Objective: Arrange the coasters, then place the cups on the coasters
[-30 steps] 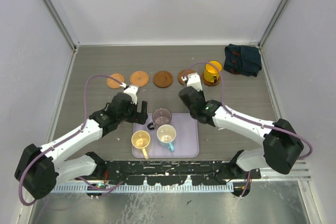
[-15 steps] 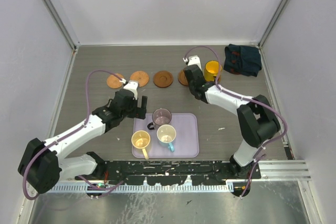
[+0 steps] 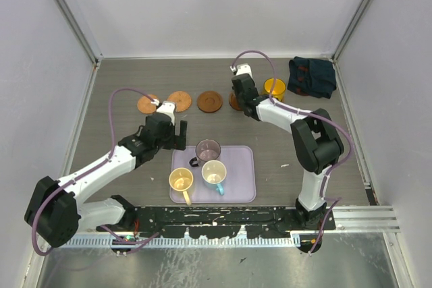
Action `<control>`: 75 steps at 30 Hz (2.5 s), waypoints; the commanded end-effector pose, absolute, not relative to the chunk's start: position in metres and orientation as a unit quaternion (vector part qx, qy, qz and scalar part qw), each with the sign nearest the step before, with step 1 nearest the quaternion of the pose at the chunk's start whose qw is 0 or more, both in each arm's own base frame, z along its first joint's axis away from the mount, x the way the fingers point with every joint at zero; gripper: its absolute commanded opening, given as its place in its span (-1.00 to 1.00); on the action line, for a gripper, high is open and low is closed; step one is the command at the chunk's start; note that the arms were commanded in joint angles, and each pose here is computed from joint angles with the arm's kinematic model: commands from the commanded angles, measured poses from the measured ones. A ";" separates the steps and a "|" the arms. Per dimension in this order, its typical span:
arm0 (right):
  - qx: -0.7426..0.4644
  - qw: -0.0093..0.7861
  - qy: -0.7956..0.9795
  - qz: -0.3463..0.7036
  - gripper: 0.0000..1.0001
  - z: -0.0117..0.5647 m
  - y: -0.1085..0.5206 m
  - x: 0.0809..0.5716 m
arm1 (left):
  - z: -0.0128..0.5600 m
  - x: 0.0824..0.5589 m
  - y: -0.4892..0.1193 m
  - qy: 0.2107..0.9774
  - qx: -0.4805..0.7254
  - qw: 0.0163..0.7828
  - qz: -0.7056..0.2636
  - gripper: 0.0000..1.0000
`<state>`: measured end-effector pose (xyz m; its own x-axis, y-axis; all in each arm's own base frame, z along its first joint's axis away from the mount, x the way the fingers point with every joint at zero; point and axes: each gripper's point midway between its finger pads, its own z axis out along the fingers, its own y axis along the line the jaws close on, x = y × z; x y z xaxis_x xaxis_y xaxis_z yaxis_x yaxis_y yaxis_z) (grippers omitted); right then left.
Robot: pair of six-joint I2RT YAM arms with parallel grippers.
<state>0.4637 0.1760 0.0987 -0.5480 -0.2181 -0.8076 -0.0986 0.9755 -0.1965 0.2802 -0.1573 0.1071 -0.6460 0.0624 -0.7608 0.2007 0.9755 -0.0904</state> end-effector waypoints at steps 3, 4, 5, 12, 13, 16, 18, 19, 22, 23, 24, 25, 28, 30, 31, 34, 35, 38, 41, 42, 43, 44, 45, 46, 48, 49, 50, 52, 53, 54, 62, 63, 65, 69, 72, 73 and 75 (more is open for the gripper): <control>-0.059 0.546 0.835 -0.032 -0.99 0.161 0.193 0.494 | 0.132 0.291 -0.160 0.886 0.050 0.450 -0.101 0.96; -0.059 0.544 0.837 -0.032 -0.99 0.159 0.193 0.493 | 0.132 0.290 -0.160 0.886 0.049 0.450 -0.102 0.96; -0.060 0.542 0.838 -0.032 -0.99 0.158 0.193 0.493 | 0.132 0.290 -0.160 0.886 0.049 0.449 -0.102 0.96; -0.059 0.531 0.845 -0.032 -0.99 0.152 0.194 0.493 | 0.129 0.288 -0.159 0.888 0.048 0.446 -0.104 0.96; -0.059 0.530 0.845 -0.032 -0.98 0.150 0.194 0.493 | 0.129 0.288 -0.160 0.889 0.048 0.444 -0.103 0.96; -0.059 0.526 0.848 -0.028 -0.98 0.146 0.196 0.493 | 0.127 0.287 -0.159 0.890 0.048 0.442 -0.101 0.96; -0.059 0.522 0.850 -0.025 -0.99 0.142 0.197 0.492 | 0.126 0.287 -0.159 0.891 0.049 0.441 -0.101 0.96; -0.059 0.522 0.851 -0.024 -0.99 0.141 0.197 0.492 | 0.125 0.287 -0.159 0.891 0.050 0.440 -0.100 0.96; -0.059 0.519 0.852 -0.021 -0.99 0.138 0.199 0.493 | 0.124 0.287 -0.159 0.892 0.050 0.438 -0.099 0.96; -0.059 0.519 0.853 -0.021 -0.99 0.137 0.199 0.492 | 0.123 0.287 -0.159 0.893 0.050 0.437 -0.099 0.96; -0.058 0.518 0.853 -0.021 -0.99 0.137 0.199 0.493 | 0.123 0.287 -0.159 0.893 0.051 0.437 -0.099 0.96; -0.058 0.519 0.853 -0.021 -0.99 0.138 0.199 0.492 | 0.123 0.287 -0.159 0.893 0.050 0.437 -0.099 0.96; -0.058 0.518 0.853 -0.022 -0.99 0.138 0.198 0.492 | 0.122 0.288 -0.160 0.893 0.051 0.436 -0.099 0.96; -0.057 0.516 0.855 -0.021 -0.99 0.137 0.198 0.491 | 0.121 0.288 -0.160 0.893 0.051 0.435 -0.099 0.96; -0.056 0.514 0.856 -0.020 -0.99 0.136 0.198 0.490 | 0.121 0.288 -0.160 0.894 0.051 0.434 -0.099 0.96; -0.054 0.511 0.858 -0.018 -0.99 0.135 0.198 0.488 | 0.120 0.288 -0.160 0.894 0.051 0.434 -0.099 0.96; -0.053 0.510 0.859 -0.018 -0.99 0.135 0.198 0.488 | 0.120 0.288 -0.160 0.894 0.052 0.433 -0.098 0.96; -0.050 0.507 0.860 -0.016 -0.99 0.133 0.197 0.485 | 0.120 0.288 -0.161 0.894 0.052 0.433 -0.099 0.96; -0.047 0.506 0.861 -0.014 -0.99 0.133 0.196 0.482 | 0.119 0.287 -0.160 0.894 0.051 0.433 -0.100 0.96; -0.047 0.505 0.862 -0.013 -0.98 0.132 0.196 0.481 | 0.119 0.287 -0.160 0.895 0.050 0.432 -0.099 0.96; -0.046 0.504 0.862 -0.013 -0.99 0.132 0.195 0.481 | 0.119 0.287 -0.160 0.895 0.050 0.433 -0.100 0.96; -0.045 0.503 0.863 -0.013 -0.99 0.131 0.195 0.480 | 0.119 0.287 -0.160 0.895 0.050 0.432 -0.099 0.96; -0.045 0.502 0.864 -0.013 -0.99 0.131 0.195 0.479 | 0.118 0.287 -0.160 0.895 0.050 0.432 -0.100 0.96; -0.044 0.502 0.863 -0.012 -0.99 0.131 0.195 0.479 | 0.118 0.287 -0.160 0.895 0.050 0.432 -0.099 0.96; -0.042 0.503 0.863 -0.011 -0.98 0.133 0.194 0.478 | 0.118 0.287 -0.160 0.895 0.049 0.432 -0.100 0.96; -0.042 0.503 0.863 -0.011 -0.99 0.133 0.194 0.477 | 0.118 0.287 -0.160 0.895 0.049 0.431 -0.100 0.96; -0.041 0.504 0.863 -0.010 -0.99 0.134 0.194 0.476 | 0.118 0.287 -0.160 0.895 0.049 0.431 -0.100 0.96; -0.039 0.504 0.863 -0.011 -0.99 0.134 0.192 0.475 | 0.118 0.287 -0.161 0.895 0.049 0.431 -0.101 0.96; -0.038 0.504 0.863 -0.011 -0.99 0.134 0.192 0.475 | 0.117 0.287 -0.161 0.896 0.049 0.430 -0.101 0.96; -0.037 0.503 0.864 -0.011 -0.99 0.133 0.192 0.474 | 0.117 0.287 -0.161 0.896 0.049 0.430 -0.101 0.96; -0.036 0.500 0.865 -0.011 -0.99 0.131 0.188 0.467 | 0.116 0.286 -0.161 0.896 0.046 0.429 -0.102 0.96; -0.036 0.500 0.865 -0.011 -0.99 0.131 0.187 0.466 | 0.115 0.286 -0.161 0.897 0.046 0.428 -0.102 0.96; -0.036 0.499 0.866 -0.013 -0.99 0.130 0.187 0.465 | 0.114 0.286 -0.161 0.897 0.046 0.427 -0.103 0.96; -0.035 0.490 0.871 -0.015 -0.99 0.122 0.186 0.464 | 0.113 0.285 -0.161 0.897 0.046 0.427 -0.103 0.96; -0.033 0.481 0.876 -0.011 -0.74 0.117 0.189 0.465 | 0.113 0.285 -0.161 0.897 0.046 0.427 -0.102 0.96; -0.034 0.478 0.878 -0.008 -0.65 0.114 0.191 0.464 | 0.113 0.285 -0.160 0.897 0.046 0.428 -0.102 0.96; -0.033 0.476 0.879 -0.002 -0.48 0.113 0.194 0.464 | 0.112 0.285 -0.160 0.898 0.046 0.427 -0.101 0.96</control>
